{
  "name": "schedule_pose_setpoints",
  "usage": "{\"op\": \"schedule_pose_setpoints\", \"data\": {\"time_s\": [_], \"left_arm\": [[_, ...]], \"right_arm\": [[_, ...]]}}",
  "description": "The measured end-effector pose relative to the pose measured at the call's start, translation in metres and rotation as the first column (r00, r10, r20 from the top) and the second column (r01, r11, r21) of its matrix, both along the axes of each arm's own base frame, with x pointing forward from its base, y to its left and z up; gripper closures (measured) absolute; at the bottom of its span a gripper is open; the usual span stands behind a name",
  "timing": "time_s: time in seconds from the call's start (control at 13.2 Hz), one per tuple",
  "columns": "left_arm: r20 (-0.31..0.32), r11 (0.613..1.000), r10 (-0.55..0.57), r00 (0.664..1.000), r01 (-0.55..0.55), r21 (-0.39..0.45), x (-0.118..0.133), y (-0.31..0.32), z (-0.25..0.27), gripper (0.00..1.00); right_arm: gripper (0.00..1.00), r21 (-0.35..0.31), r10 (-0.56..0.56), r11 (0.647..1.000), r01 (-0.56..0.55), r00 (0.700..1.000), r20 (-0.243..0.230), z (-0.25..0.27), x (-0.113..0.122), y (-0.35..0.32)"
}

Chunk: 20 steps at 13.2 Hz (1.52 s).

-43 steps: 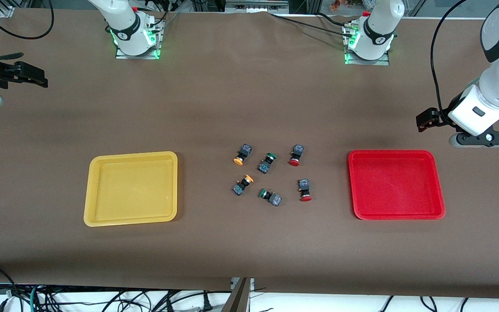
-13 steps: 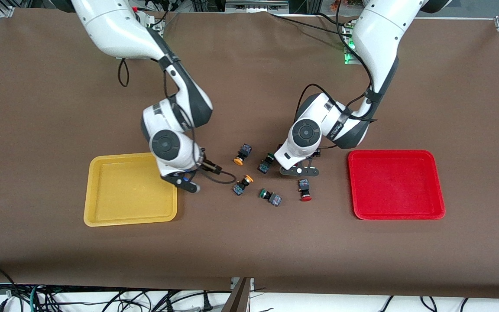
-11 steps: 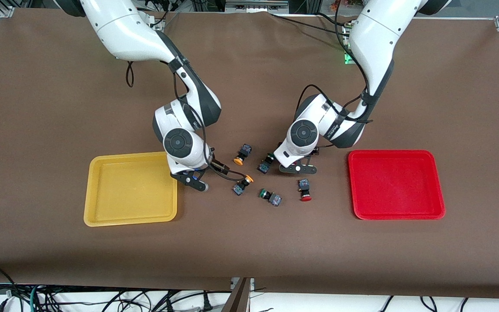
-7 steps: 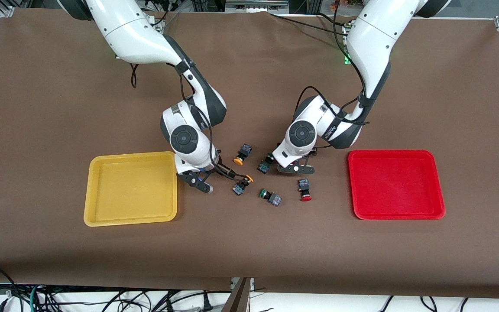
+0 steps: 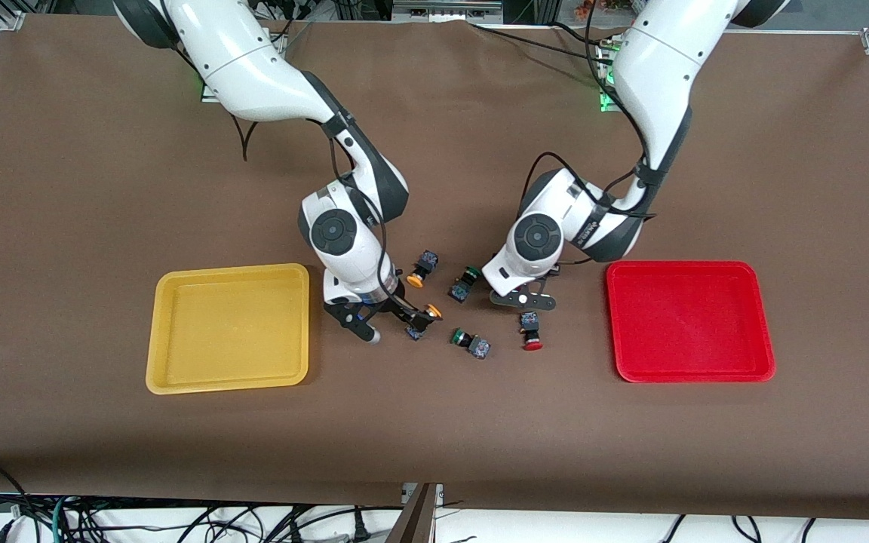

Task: Place red and yellow buttons in trays
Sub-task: 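Carry the red button to the red tray while the right gripper carries orange, then release the red button in the red tray while the right gripper releases orange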

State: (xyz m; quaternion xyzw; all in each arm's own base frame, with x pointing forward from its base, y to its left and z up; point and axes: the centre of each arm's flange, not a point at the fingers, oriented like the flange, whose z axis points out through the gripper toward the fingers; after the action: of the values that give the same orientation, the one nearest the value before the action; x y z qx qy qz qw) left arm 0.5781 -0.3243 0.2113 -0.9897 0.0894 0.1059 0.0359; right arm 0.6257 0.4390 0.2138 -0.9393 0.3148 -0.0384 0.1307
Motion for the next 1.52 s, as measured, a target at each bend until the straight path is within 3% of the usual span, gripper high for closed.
{"op": "schedule_pose_setpoints", "data": {"time_s": [0.23,0.38,0.53,0.68,0.76,0.91,1.14,1.29,1.52], "left_arm": [[-0.051,0.993,-0.119,0.992,0.118,-0.024,0.04,0.073,0.06,0.57],[-0.069,0.973,-0.225,0.972,0.221,-0.068,0.063,0.127,0.087,0.57],[-0.065,0.933,-0.346,0.936,0.336,-0.125,0.079,0.181,0.092,0.57],[-0.06,0.871,-0.472,0.88,0.455,-0.185,0.087,0.226,0.082,0.57],[-0.049,0.837,-0.526,0.849,0.506,-0.209,0.091,0.241,0.072,0.57],[-0.042,0.787,-0.592,0.805,0.566,-0.245,0.092,0.248,0.04,0.57],[-0.074,0.766,-0.617,0.784,0.576,-0.284,0.084,0.236,0.0,0.57],[-0.081,0.765,-0.619,0.782,0.575,-0.291,0.082,0.237,-0.007,0.57],[-0.08,0.765,-0.618,0.782,0.575,-0.29,0.083,0.238,-0.006,0.57]], "right_arm": [[0.0,0.002,0.003,1.0,-0.003,1.0,0.003,-0.023,0.004,0.011],[0.07,-0.009,0.006,1.0,-0.006,1.0,0.005,-0.038,0.007,0.011],[0.3,-0.021,0.018,1.0,-0.017,1.0,0.018,-0.039,0.01,0.011],[0.54,-0.025,0.028,0.999,-0.027,0.999,0.029,-0.034,0.012,0.012],[0.56,-0.037,0.041,0.999,-0.04,0.999,0.023,-0.032,0.013,0.011],[0.56,-0.107,0.128,0.986,-0.131,0.991,-0.042,-0.026,0.019,-0.005],[0.56,-0.148,0.313,0.931,-0.333,0.939,-0.145,0.033,0.062,-0.096],[0.56,-0.117,0.421,0.885,-0.451,0.881,-0.214,0.067,0.085,-0.181],[0.56,-0.066,0.562,0.802,-0.593,0.788,-0.252,0.07,0.101,-0.278]]}}
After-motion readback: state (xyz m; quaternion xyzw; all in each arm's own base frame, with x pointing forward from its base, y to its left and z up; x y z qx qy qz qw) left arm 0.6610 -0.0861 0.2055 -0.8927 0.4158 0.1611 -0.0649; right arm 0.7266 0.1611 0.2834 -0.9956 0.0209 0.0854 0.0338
